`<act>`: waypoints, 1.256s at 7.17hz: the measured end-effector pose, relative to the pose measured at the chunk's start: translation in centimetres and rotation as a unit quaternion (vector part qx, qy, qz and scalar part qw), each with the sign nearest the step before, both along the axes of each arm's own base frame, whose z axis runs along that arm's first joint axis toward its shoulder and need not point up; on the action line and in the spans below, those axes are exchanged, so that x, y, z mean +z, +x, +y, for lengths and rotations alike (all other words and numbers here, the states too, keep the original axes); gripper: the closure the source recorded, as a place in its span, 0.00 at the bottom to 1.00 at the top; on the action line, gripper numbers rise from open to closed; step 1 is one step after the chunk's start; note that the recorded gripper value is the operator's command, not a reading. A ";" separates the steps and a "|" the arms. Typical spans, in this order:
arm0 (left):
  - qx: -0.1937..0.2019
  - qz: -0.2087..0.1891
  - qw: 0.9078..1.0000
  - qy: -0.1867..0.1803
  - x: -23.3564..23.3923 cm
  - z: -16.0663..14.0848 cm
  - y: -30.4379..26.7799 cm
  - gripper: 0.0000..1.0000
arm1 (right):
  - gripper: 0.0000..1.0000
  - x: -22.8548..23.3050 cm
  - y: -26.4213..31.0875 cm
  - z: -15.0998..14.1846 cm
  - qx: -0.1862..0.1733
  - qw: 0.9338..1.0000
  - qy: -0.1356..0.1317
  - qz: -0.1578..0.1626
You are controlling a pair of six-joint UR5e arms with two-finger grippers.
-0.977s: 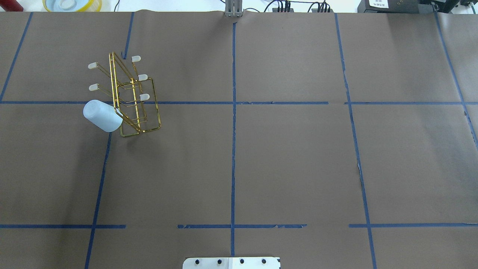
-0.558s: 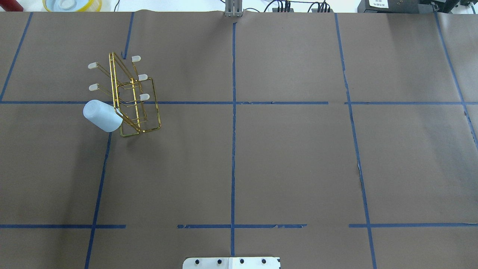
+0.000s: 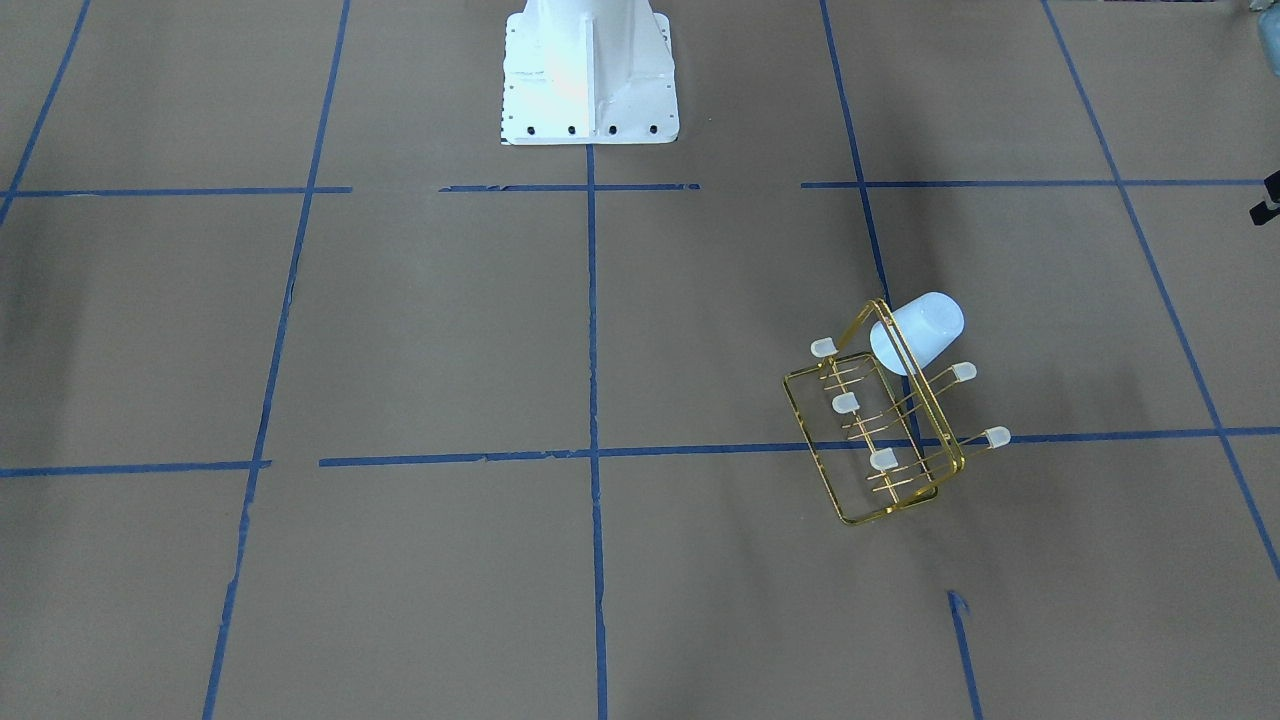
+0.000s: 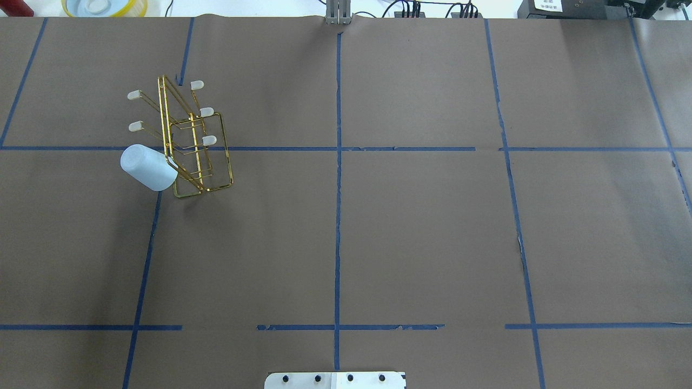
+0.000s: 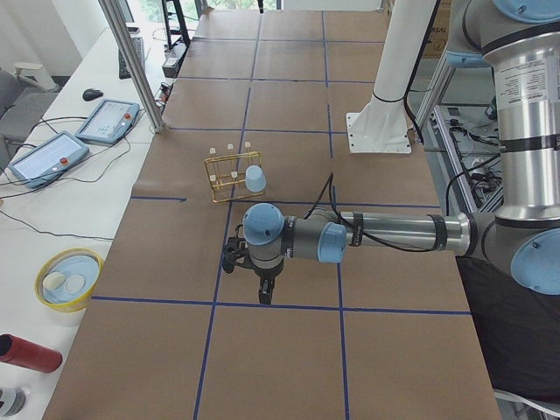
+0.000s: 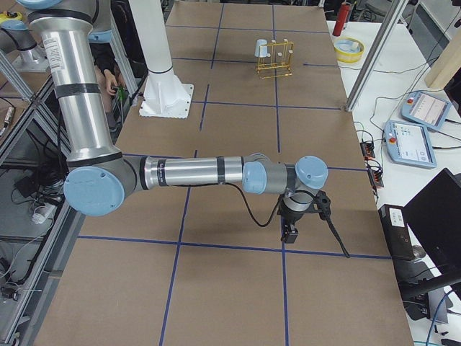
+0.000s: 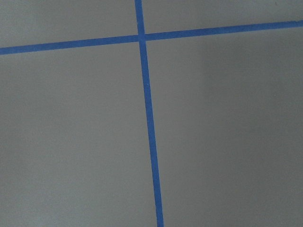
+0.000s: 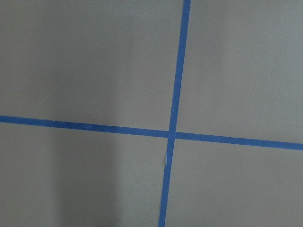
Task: Hang cup on cup holder
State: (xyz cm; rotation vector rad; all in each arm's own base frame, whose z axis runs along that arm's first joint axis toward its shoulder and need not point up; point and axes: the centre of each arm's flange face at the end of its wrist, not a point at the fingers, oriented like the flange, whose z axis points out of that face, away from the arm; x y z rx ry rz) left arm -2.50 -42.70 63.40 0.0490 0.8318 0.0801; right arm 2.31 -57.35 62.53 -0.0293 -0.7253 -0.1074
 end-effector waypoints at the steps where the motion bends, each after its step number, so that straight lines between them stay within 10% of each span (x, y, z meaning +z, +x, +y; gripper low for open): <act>1: -0.002 0.000 1.000 0.002 -0.2 -0.2 -0.1 0.00 | 0.00 0.0 0.0 0.0 0.000 1.000 0.000 0.000; 9: -0.013 0.000 1.000 0.005 -0.3 -0.1 -1.0 0.00 | 0.00 0.0 0.0 0.0 0.000 1.000 0.000 0.000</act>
